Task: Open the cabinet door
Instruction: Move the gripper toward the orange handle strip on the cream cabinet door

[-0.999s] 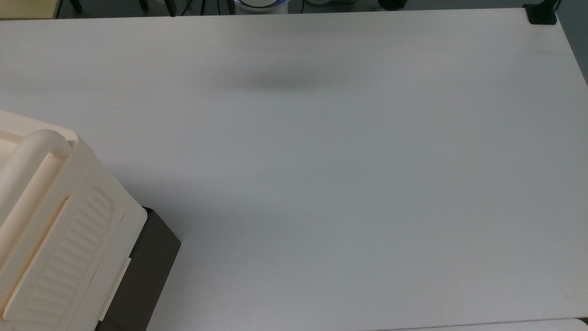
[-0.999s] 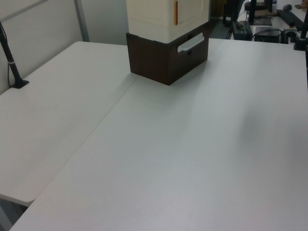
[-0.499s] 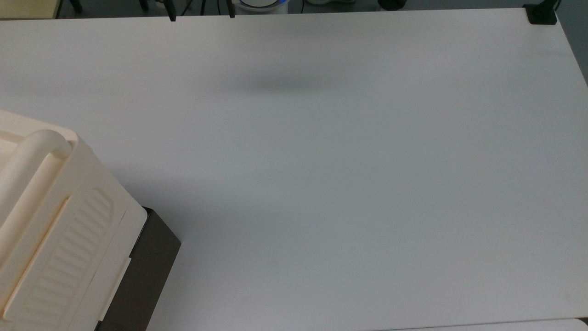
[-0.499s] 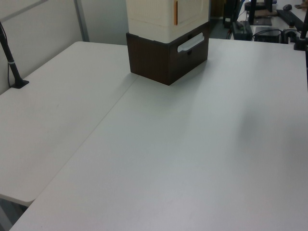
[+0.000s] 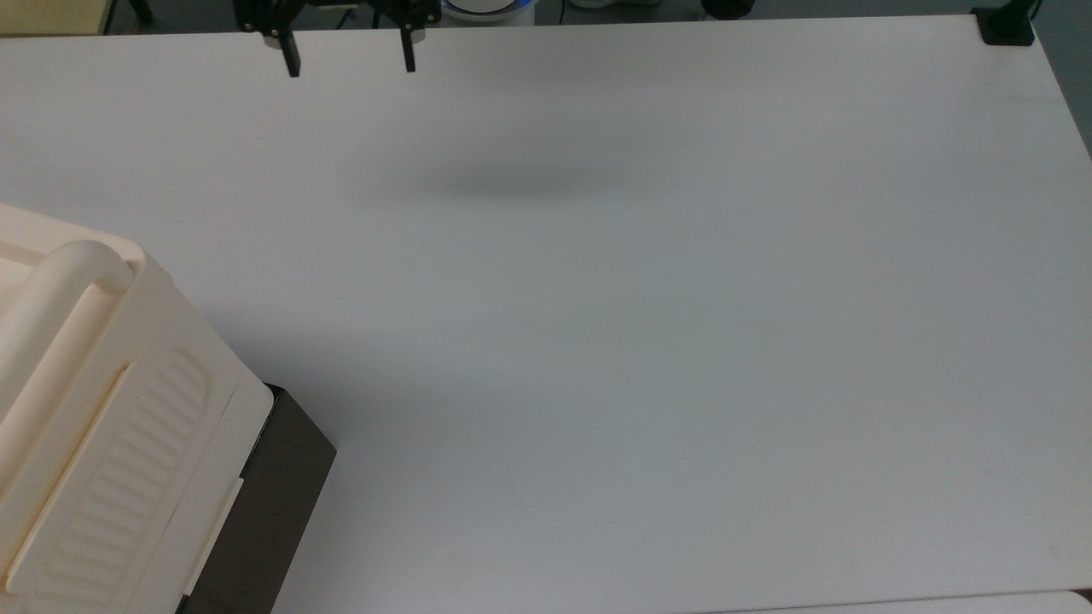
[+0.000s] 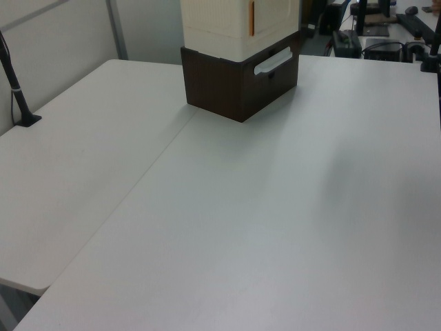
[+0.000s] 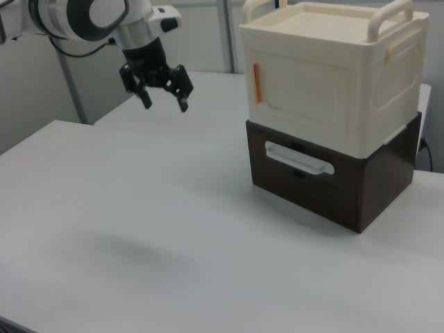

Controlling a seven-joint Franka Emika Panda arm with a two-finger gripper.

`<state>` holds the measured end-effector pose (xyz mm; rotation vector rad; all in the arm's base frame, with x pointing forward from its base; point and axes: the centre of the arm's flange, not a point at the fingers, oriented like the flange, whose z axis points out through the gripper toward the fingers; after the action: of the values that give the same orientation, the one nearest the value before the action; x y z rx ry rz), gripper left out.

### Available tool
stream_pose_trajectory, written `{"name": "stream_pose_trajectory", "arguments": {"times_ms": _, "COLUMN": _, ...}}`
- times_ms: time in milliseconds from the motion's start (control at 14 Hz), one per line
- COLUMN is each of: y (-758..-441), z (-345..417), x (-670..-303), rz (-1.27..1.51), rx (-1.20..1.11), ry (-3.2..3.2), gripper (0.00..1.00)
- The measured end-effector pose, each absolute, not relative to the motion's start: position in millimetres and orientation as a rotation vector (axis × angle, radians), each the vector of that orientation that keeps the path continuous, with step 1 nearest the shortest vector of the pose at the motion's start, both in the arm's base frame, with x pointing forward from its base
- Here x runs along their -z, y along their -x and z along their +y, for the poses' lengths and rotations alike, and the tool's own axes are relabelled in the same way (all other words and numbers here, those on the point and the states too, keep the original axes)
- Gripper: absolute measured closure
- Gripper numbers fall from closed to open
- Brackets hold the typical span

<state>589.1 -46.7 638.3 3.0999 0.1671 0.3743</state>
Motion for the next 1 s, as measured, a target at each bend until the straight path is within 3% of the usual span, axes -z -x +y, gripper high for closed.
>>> {"name": "stream_pose_trajectory", "arguments": {"times_ms": 214, "y": -603.1, "z": -59.3, "x": -648.0, "rz": 0.056, "rx": -0.582, "ry": -3.055, "gripper": 0.09}}
{"name": "stream_pose_trajectory", "arguments": {"times_ms": 357, "y": -621.1, "z": -61.3, "x": -644.7, "rz": -0.067, "rx": -0.736, "ry": -3.02, "gripper": 0.35}}
{"name": "stream_pose_trajectory", "arguments": {"times_ms": 999, "y": -675.8, "z": -79.6, "x": -618.6, "rz": -0.374, "rx": -1.203, "ry": -2.902, "gripper": 0.35}}
